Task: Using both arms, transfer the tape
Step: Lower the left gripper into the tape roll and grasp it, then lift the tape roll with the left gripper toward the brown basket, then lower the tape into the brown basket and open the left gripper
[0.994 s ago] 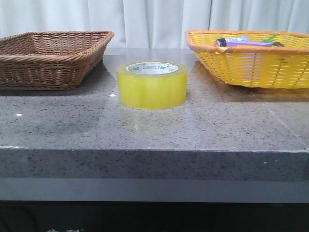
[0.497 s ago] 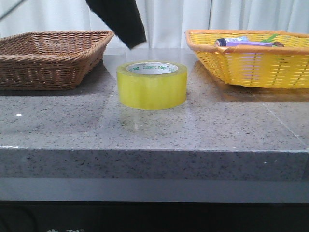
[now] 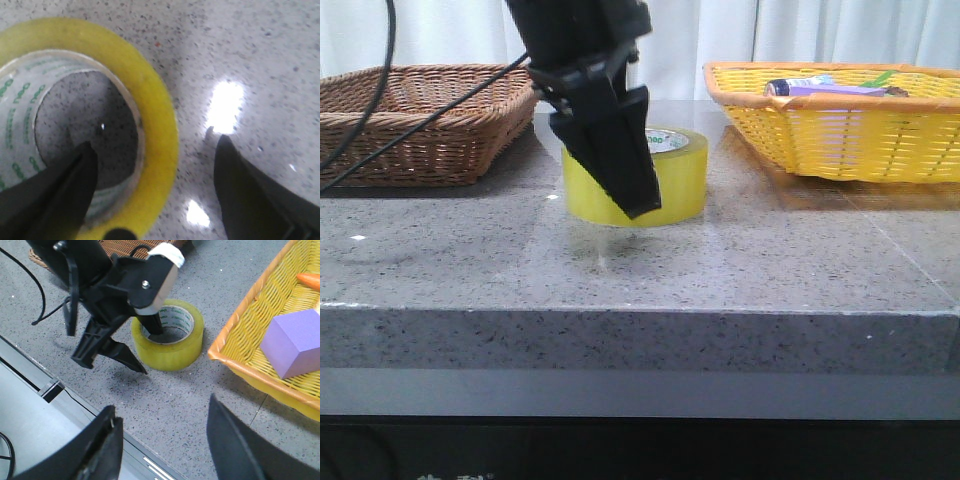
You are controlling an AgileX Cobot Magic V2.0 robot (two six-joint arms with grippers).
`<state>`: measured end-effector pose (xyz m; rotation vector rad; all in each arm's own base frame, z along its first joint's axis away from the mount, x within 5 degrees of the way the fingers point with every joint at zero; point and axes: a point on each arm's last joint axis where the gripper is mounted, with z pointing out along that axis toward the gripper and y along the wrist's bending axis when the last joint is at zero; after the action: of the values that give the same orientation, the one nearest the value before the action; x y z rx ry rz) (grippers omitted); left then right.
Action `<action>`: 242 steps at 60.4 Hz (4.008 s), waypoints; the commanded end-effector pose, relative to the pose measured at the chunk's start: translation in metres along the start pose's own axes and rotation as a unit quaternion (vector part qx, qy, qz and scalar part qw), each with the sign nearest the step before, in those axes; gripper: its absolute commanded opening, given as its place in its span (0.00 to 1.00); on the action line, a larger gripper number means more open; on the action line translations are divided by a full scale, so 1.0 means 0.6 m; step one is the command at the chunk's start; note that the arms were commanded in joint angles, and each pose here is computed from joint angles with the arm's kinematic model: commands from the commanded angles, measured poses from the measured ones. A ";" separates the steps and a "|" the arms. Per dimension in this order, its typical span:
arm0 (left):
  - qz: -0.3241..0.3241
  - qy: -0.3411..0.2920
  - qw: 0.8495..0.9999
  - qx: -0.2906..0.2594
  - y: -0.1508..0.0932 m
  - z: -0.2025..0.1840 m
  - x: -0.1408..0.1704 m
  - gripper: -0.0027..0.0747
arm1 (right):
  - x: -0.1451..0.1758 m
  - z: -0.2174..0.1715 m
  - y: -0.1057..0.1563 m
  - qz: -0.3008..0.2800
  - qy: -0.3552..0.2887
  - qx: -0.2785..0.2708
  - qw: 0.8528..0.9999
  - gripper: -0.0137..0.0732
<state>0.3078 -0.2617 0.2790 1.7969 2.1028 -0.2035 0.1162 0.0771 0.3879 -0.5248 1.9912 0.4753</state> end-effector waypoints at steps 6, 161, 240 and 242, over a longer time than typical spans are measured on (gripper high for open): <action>0.003 -0.048 0.998 -0.030 0.006 -0.024 -0.022 0.66 | -0.023 -0.011 0.002 0.002 -0.052 -0.001 0.999 0.63; -0.387 -0.084 0.894 -0.208 0.232 -0.254 0.160 0.18 | -0.023 -0.011 0.002 0.002 -0.052 -0.001 0.999 0.63; -0.458 -0.072 0.867 -0.181 0.234 -0.247 0.161 0.56 | -0.023 -0.011 0.002 0.002 -0.052 -0.001 0.999 0.63; -0.467 -0.082 0.860 -0.186 0.228 -0.262 0.159 0.56 | -0.023 -0.011 0.002 0.002 -0.052 -0.001 0.999 0.63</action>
<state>0.4294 -0.1006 0.3560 0.5095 2.5674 -0.1226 0.1162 0.0771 0.3879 -0.5248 1.9912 0.4753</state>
